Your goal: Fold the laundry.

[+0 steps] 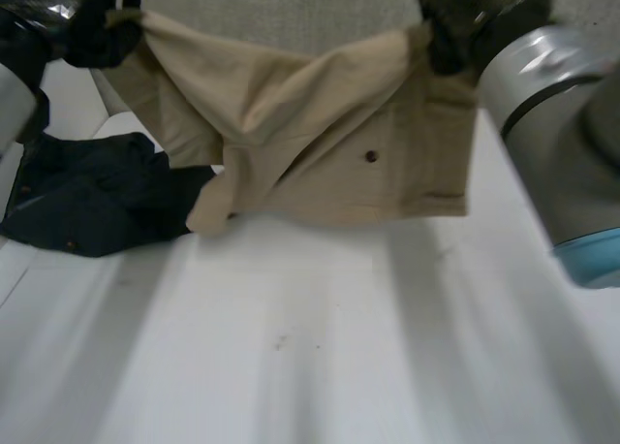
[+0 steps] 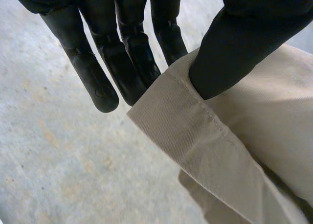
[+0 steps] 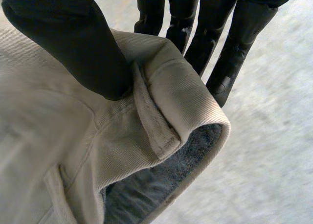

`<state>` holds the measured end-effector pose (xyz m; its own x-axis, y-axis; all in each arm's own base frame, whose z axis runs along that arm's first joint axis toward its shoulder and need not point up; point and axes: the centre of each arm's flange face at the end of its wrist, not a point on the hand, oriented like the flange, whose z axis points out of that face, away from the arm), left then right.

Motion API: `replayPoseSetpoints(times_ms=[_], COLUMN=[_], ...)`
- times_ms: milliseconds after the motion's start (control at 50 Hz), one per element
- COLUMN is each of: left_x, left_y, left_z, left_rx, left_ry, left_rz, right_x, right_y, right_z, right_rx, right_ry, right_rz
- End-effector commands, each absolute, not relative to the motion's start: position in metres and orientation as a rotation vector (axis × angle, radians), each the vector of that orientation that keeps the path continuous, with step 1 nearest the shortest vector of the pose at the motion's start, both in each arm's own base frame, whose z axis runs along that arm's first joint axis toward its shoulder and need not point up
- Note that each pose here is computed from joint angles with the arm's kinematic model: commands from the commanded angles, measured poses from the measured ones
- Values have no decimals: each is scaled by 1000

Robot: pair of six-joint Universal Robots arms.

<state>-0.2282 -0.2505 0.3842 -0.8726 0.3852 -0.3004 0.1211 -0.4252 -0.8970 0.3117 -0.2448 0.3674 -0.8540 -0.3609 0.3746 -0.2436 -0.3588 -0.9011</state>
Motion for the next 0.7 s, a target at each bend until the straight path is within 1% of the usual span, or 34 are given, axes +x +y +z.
replayPoseSetpoints(times_ms=[20,40,60,80,120,140,200,220,360,420,440,520,620,660,700], left_x=[-232,-235,-243,-247,-256,-261,-269,-272,-287,-290,-291,-294,-294,-294,-292], left_y=[-230,-231,-235,-238,-243,-251,-260,-267,-286,-293,-297,-297,-288,-275,-264], left_z=[383,378,363,354,338,323,304,292,244,233,227,219,220,236,244], left_rx=[-648,-656,-677,-687,-708,-714,-724,-724,-760,-770,-777,-803,-800,-788,-780], left_ry=[-1613,-1632,-1677,-1699,-1741,-1789,-1848,-1886,-1993,-2001,-2009,-2028,-2056,-2030,-2019], left_rz=[2282,2257,2194,2164,2102,2058,2008,1984,1876,1872,1876,1871,1884,1925,1944], right_x=[292,291,290,290,291,292,293,293,288,288,288,281,268,260,255], right_y=[-243,-244,-249,-254,-265,-274,-283,-289,-301,-305,-309,-319,-326,-331,-330], right_z=[398,396,388,380,363,348,331,323,293,282,274,257,257,256,261], right_rx=[-839,-851,-878,-893,-920,-940,-960,-965,-982,-989,-991,-988,-946,-925,-916], right_ry=[1671,1687,1734,1770,1838,1900,1964,1994,2097,2129,2146,2224,2273,2295,2295], right_rz=[-2416,-2402,-2363,-2335,-2280,-2232,-2178,-2157,-2073,-2047,-2029,-1979,-1973,-1974,-1986])
